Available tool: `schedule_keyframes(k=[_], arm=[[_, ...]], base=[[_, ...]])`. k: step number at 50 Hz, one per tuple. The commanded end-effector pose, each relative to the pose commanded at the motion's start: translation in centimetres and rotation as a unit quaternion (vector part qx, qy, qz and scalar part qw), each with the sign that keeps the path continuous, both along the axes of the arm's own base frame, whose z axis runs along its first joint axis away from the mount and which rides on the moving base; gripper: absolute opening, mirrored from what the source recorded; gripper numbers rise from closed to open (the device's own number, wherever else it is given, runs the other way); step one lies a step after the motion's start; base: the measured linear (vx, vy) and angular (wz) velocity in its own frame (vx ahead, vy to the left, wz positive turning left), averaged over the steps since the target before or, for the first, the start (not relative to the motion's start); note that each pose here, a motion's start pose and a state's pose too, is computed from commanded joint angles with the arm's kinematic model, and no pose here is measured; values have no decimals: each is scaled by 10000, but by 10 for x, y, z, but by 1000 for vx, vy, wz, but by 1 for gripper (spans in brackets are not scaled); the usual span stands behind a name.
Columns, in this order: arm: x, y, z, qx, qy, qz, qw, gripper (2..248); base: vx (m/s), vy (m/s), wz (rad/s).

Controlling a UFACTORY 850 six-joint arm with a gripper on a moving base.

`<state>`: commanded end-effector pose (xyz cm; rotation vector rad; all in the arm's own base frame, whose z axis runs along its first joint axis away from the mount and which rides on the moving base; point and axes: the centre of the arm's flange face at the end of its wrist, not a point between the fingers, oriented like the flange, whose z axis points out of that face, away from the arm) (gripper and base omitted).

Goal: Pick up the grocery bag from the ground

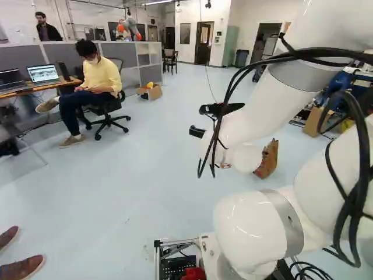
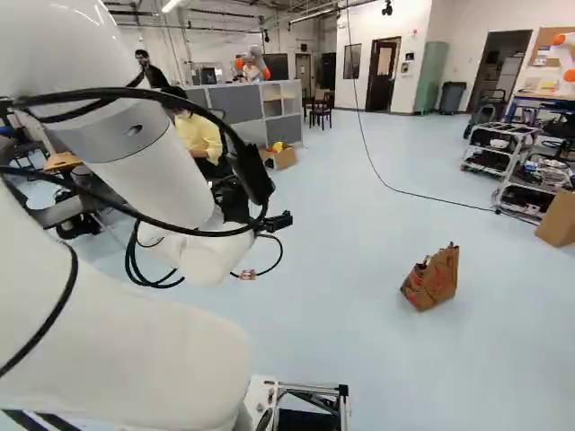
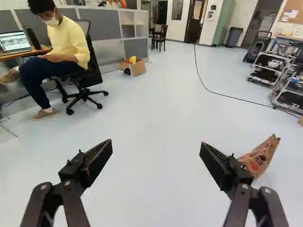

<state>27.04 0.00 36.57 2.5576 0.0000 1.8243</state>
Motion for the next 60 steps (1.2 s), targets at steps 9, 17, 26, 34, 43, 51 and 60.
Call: schedule_keyframes(k=[9,17,26,34,43,51,60], arm=[[0,0,0,0,0,0,10000,247],[0,0,0,0,0,0,10000,247],[0,0,0,0,0,0,10000,247],[0,0,0,0,0,0,10000,247],[0,0,0,0,0,0,10000,247],[0,0,0,0,0,0,10000,247],[0,0,0,0,0,0,10000,247]], base=[[173,-47,-236],[184,-50,-248],[184,-50,-269],[180,-57,-278],[184,-56,-282],[180,-57,-276],[186,-53,-282]])
